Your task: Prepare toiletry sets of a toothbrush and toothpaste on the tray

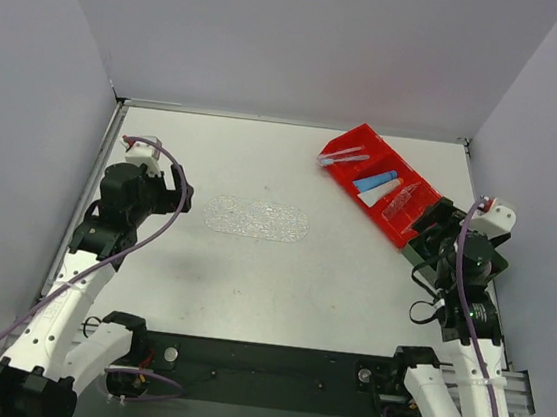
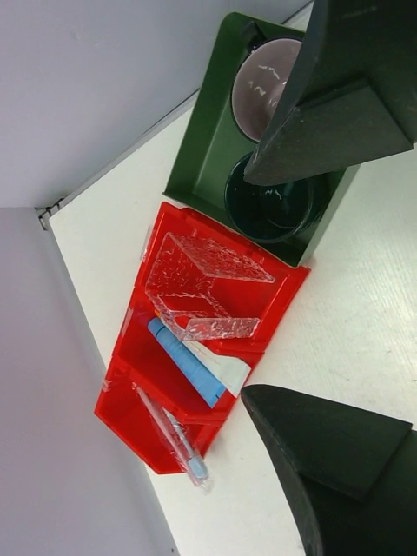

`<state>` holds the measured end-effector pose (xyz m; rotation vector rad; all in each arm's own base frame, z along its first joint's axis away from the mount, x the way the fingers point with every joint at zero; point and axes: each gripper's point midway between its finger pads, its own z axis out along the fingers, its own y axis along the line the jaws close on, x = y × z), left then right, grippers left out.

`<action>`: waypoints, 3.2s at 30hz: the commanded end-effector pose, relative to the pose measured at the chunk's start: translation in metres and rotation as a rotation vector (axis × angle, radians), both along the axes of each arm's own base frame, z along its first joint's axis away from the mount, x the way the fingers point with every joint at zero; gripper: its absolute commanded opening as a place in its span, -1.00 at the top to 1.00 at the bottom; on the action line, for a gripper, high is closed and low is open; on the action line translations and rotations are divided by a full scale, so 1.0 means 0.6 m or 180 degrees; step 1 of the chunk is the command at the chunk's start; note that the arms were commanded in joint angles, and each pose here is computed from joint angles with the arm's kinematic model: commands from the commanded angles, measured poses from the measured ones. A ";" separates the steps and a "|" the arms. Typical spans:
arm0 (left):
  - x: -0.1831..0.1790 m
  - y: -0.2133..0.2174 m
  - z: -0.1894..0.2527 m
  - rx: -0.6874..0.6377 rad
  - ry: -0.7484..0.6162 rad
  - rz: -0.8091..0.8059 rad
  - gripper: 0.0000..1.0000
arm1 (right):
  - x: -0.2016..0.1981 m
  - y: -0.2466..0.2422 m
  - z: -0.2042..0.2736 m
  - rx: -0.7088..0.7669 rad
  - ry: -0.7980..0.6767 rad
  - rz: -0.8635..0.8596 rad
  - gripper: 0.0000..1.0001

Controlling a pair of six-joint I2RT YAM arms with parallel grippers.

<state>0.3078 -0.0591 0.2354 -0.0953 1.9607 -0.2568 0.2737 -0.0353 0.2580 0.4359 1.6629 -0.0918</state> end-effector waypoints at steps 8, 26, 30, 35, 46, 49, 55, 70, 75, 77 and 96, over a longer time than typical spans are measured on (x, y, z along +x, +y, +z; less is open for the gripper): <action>-0.013 -0.006 0.025 0.0094 -0.0188 -0.0096 -0.95 | 0.054 0.014 0.011 -0.0072 0.1196 0.0157 -0.52; -0.022 -0.017 0.013 0.0235 -0.0164 -0.0213 -0.95 | 0.046 -0.047 -0.145 0.0281 0.2102 -0.0237 -0.18; -0.024 -0.025 0.009 0.0265 -0.0152 -0.0272 -0.95 | 0.065 -0.036 -0.174 0.0264 0.2255 -0.0030 -0.13; -0.023 -0.018 0.007 0.0313 -0.0143 -0.0223 -0.95 | 0.076 -0.045 -0.213 0.0136 0.2549 -0.0010 -0.03; -0.020 -0.017 -0.002 0.0339 -0.0088 -0.0215 -0.95 | 0.088 -0.056 -0.274 0.0028 0.2885 0.0034 0.18; -0.019 -0.017 -0.003 0.0342 -0.0083 -0.0211 -0.95 | 0.088 -0.065 -0.285 -0.0006 0.2933 -0.0027 0.28; -0.018 -0.016 -0.008 0.0361 -0.0056 -0.0207 -0.95 | 0.088 -0.063 -0.307 0.0003 0.3010 0.0015 0.33; -0.016 -0.012 -0.013 0.0398 -0.0031 -0.0180 -0.95 | 0.079 -0.077 -0.312 -0.0027 0.3126 -0.0117 0.97; -0.015 -0.013 -0.015 0.0406 -0.0018 -0.0187 -0.95 | 0.080 -0.080 -0.292 -0.0034 0.3059 -0.0157 1.00; -0.014 -0.012 -0.015 0.0406 -0.0017 -0.0178 -0.95 | 0.083 -0.076 -0.282 -0.0023 0.3006 -0.0140 1.00; -0.014 -0.013 -0.013 0.0399 -0.0031 -0.0186 -0.95 | 0.073 -0.013 -0.097 -0.0510 0.2309 0.0113 1.00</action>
